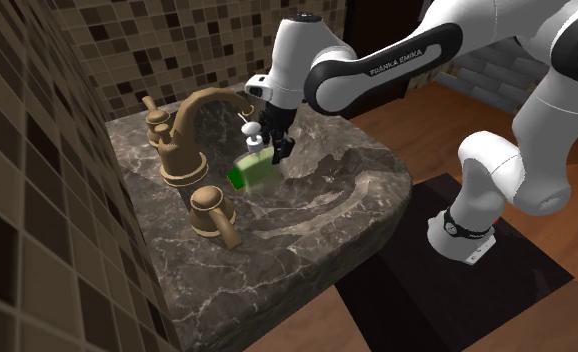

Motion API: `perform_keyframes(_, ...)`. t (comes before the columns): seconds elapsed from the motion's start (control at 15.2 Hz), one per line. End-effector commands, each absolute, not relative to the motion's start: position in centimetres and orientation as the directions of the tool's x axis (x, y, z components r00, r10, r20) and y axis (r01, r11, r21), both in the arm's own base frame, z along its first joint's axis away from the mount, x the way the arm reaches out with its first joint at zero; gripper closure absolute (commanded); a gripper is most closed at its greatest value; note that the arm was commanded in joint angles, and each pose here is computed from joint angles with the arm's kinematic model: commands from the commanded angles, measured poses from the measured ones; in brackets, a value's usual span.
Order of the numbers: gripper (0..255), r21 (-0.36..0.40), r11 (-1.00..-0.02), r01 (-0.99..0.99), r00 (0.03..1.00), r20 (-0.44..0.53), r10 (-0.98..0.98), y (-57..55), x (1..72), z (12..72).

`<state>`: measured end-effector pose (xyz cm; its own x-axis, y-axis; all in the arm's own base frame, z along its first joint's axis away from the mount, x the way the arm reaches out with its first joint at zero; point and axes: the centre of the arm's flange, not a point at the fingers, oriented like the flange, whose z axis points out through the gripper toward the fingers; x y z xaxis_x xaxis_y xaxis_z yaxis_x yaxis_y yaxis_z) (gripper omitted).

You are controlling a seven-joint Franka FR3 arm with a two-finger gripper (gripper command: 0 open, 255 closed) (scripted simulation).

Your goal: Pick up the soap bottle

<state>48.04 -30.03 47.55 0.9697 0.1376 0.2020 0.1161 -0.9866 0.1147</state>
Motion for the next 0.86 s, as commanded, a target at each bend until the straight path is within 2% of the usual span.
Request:
perform_keyframes(0.0, 255, 0.115, -0.987, 0.116, 0.97, 0.202, 0.138, -30.1, 48.0, 48.6)
perform_keyframes(0.79, 255, 0.115, -0.987, 0.116, 0.97, 0.202, 0.138, -30.1, 48.0, 53.9)
